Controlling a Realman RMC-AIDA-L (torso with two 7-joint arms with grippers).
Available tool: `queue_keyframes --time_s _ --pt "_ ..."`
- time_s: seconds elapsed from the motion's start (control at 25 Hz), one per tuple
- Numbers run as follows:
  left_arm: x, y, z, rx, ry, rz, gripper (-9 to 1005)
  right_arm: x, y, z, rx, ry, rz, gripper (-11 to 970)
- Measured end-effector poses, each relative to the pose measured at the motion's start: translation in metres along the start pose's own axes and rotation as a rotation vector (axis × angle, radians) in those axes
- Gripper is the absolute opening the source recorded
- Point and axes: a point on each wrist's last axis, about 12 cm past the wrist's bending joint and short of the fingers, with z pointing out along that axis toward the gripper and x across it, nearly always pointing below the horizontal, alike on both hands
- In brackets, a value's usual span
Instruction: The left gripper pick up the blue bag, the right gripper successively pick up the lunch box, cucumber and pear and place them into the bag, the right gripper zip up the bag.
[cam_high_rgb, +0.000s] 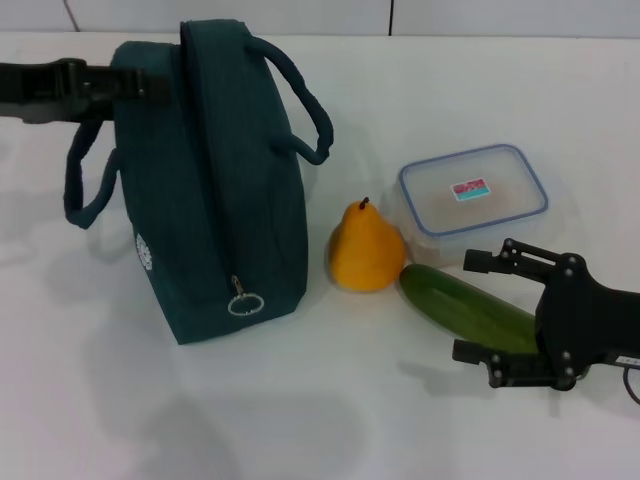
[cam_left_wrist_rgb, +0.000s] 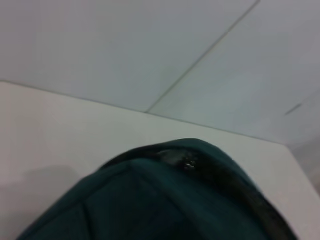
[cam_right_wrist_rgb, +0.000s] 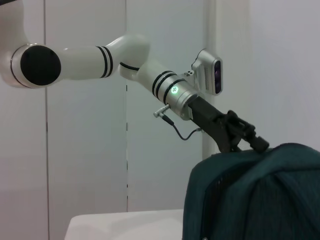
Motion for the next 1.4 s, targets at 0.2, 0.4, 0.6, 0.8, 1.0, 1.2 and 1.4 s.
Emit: queue_keyframes --time_s 0.2,0.4,0.6,0.8,1.0,1.2,1.4 --pt "0.004 0.002 0.004 -0.011 -0.002 0.026 841 0.001 0.000 -0.001 0.009 0.006 0.002 855" --pt "0.011 0.007 0.002 -0.002 -0.040 0.027 680 0.001 0.000 -0.001 0.010 0.006 -0.002 855" --pt "0.013 0.010 0.002 -0.002 -0.034 0.022 527 0.002 0.001 -0.001 0.016 0.003 0.004 855" --pt "0.018 0.008 0.007 0.009 0.010 0.029 340 0.001 0.000 -0.002 0.026 -0.003 0.005 855" --pt "0.022 0.001 0.013 0.036 0.063 0.049 147 0.001 -0.005 -0.010 0.097 -0.028 0.016 855" --pt "0.021 -0.006 0.016 0.072 0.081 0.063 48 0.002 -0.016 -0.024 0.244 -0.056 0.105 854" --pt "0.019 -0.011 0.016 0.108 0.063 0.083 50 0.008 -0.033 -0.036 0.406 -0.049 0.267 854"
